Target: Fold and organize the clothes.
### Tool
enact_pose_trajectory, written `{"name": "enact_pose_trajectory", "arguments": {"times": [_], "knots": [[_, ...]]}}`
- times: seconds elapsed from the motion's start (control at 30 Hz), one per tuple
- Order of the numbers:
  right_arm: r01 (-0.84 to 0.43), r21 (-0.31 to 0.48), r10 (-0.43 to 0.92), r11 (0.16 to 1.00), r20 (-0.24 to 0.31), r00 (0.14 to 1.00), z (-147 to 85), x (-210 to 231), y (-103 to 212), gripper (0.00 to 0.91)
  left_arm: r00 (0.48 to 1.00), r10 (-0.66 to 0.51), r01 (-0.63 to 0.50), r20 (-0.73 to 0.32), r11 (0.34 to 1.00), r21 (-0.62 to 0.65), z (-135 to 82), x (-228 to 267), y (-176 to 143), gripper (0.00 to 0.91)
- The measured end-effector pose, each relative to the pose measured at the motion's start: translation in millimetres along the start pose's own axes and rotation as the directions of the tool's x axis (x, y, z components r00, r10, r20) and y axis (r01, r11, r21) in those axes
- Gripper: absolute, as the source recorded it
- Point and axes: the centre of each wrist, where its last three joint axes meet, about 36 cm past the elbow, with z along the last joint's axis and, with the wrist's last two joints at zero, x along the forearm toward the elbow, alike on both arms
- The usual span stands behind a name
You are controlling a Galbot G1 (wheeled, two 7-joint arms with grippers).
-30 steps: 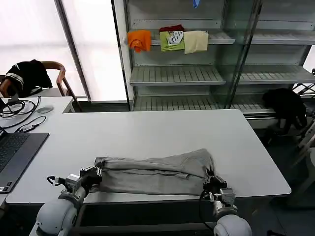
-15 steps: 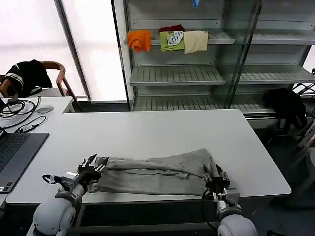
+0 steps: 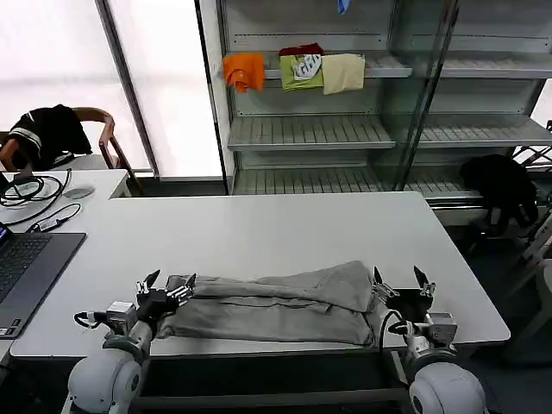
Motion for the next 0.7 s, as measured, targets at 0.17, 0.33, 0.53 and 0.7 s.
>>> {"name": "enact_pose_trajectory", "arguments": {"times": [0.17,0.33,0.53,0.7], "knots": [[0.001,-0.001,-0.001,1.000,0.008,1.000,-3.0,-1.7,-1.8,0.907,1.000,-0.014,0.014,-0.020,1.000,0.021,8.1,-3.6,2.3,0.907],[0.002,-0.005,-0.002,1.000,0.010,1.000,-3.8,-2.3,-1.5,0.907,0.999,-0.019,0.021,-0.041,0.999,0.034,16.7,-5.0,4.7,0.907],[0.001,-0.006,-0.001,1.000,0.015,1.000,-4.9,-1.1,-1.8,0.907,0.998,-0.022,0.024,-0.056,0.999,0.046,24.2,-7.8,6.5,0.897],[-0.003,-0.005,0.004,1.000,0.020,1.000,-6.7,-0.3,-3.9,0.907,0.997,-0.025,0.029,-0.070,0.998,0.053,30.1,-9.4,10.5,0.786]]}}
